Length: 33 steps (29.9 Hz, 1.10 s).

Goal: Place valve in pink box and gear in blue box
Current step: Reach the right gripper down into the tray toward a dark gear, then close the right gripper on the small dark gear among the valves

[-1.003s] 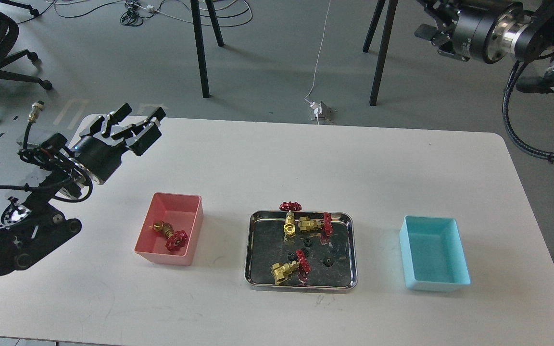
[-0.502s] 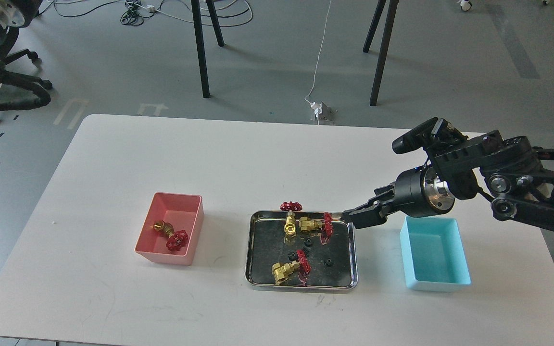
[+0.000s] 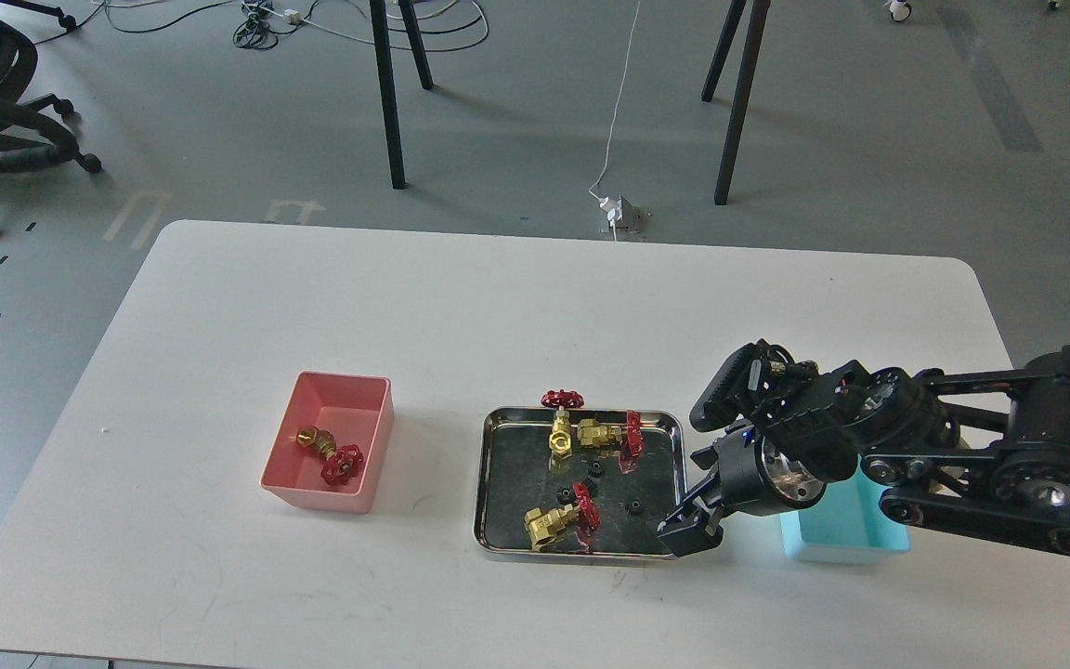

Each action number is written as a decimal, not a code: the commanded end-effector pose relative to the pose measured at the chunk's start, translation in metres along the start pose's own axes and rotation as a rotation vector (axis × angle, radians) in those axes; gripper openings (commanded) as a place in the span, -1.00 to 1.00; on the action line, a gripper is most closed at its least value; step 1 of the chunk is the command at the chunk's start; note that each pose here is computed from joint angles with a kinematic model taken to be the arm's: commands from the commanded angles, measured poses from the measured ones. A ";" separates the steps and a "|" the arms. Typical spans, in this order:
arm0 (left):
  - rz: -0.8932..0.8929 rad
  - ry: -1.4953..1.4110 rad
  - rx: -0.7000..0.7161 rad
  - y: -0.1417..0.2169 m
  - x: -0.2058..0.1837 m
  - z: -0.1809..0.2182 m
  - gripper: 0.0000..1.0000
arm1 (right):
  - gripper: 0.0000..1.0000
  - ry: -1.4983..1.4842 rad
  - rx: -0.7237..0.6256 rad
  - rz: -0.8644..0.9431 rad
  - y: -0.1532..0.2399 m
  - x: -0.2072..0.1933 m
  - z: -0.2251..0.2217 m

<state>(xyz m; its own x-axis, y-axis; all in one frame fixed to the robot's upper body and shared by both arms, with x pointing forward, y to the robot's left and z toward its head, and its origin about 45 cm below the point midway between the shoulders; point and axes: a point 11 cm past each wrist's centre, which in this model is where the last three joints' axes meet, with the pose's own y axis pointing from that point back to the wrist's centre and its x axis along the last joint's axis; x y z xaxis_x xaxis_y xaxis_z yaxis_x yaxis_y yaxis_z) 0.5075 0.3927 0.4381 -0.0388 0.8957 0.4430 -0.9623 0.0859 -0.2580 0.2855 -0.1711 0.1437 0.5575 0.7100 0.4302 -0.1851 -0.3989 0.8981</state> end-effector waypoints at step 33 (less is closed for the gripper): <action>0.048 -0.007 -0.019 -0.003 0.020 0.010 0.94 | 0.32 0.060 -0.034 -0.036 -0.059 0.018 -0.002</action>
<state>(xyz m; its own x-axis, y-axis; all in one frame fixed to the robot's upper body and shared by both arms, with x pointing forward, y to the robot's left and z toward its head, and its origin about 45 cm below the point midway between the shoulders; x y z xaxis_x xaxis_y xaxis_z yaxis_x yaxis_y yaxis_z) 0.5070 0.4066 0.4525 -0.0849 0.8959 0.4360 -0.9560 0.0500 -0.2890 0.3068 -0.1348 0.1026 0.5111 0.7571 0.4068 -0.1990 -0.3562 0.9130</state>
